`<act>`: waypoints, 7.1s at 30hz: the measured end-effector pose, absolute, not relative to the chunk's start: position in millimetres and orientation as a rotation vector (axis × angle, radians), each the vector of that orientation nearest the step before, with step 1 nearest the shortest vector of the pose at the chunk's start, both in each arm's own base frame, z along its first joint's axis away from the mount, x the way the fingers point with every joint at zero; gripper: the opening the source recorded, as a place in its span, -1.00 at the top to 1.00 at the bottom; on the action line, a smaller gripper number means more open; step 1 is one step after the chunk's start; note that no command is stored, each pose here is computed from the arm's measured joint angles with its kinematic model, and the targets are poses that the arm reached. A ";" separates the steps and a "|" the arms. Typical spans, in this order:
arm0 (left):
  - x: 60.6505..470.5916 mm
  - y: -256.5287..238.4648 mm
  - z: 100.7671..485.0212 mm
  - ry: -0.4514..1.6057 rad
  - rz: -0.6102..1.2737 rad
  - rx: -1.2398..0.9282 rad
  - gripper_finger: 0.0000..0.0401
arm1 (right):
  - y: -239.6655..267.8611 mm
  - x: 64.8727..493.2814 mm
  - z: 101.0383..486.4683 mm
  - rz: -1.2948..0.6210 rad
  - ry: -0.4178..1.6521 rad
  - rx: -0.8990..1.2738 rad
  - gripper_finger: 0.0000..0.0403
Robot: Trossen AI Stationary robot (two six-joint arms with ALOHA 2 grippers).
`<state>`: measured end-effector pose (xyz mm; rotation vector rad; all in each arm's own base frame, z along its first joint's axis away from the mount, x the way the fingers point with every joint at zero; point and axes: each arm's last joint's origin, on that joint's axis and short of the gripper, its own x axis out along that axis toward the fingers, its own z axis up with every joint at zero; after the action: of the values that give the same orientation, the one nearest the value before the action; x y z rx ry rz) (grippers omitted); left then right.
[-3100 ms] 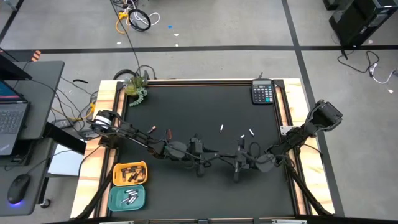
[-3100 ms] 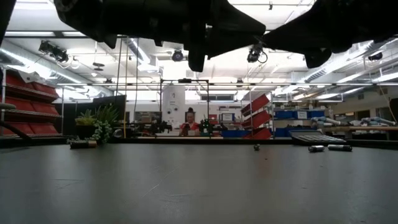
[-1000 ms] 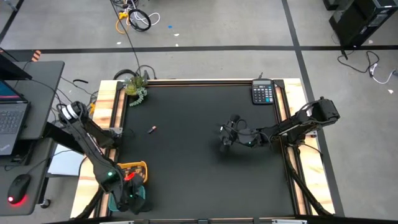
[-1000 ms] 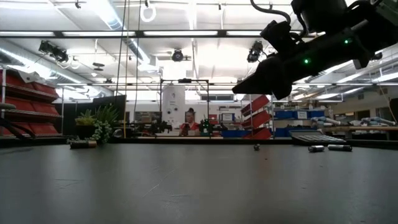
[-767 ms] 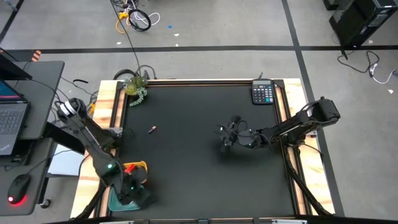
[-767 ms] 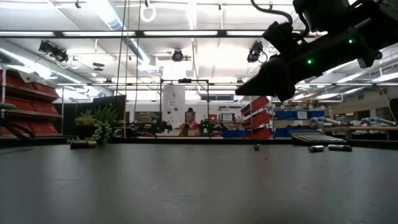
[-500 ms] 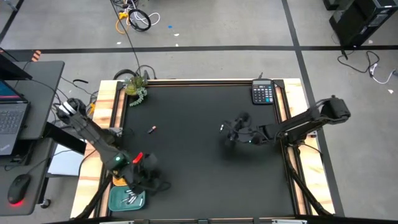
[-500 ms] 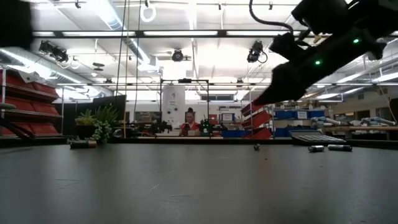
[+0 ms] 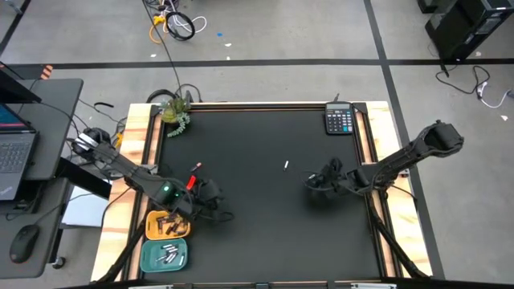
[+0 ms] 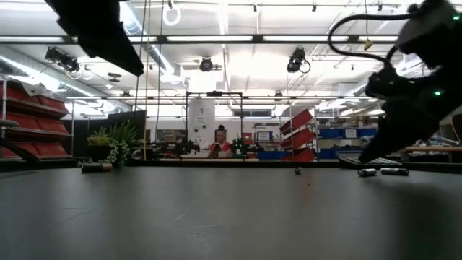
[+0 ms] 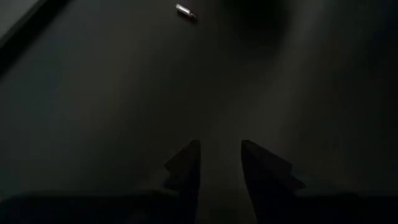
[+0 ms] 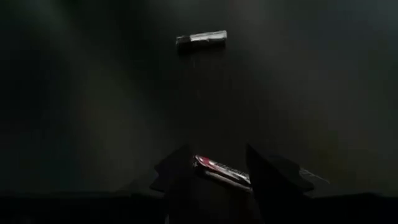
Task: Sort batteries
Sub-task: Put the middle silver battery into the green bin, then put the left silver battery into the green bin
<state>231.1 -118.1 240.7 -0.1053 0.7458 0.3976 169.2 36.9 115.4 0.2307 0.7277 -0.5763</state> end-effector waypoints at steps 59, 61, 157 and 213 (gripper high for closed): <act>347.3 -122.6 168.6 0.418 0.260 0.159 0.10 | 70.0 221.0 147.5 -0.142 0.394 -0.068 0.86; 351.9 -124.4 163.4 0.387 0.249 0.193 0.14 | 76.4 224.6 155.4 -0.082 0.342 -0.077 0.86; 363.9 -114.4 184.2 0.197 0.155 0.036 0.82 | 112.1 254.0 173.3 -0.068 0.274 -0.093 0.60; 188.5 -179.1 233.0 1.278 0.190 -0.928 0.06 | 24.7 270.7 151.7 -0.654 0.452 -0.290 0.24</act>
<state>188.5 -179.1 233.0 -0.9277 1.2777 0.1898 270.7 24.7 151.7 -0.2897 0.4522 -0.6543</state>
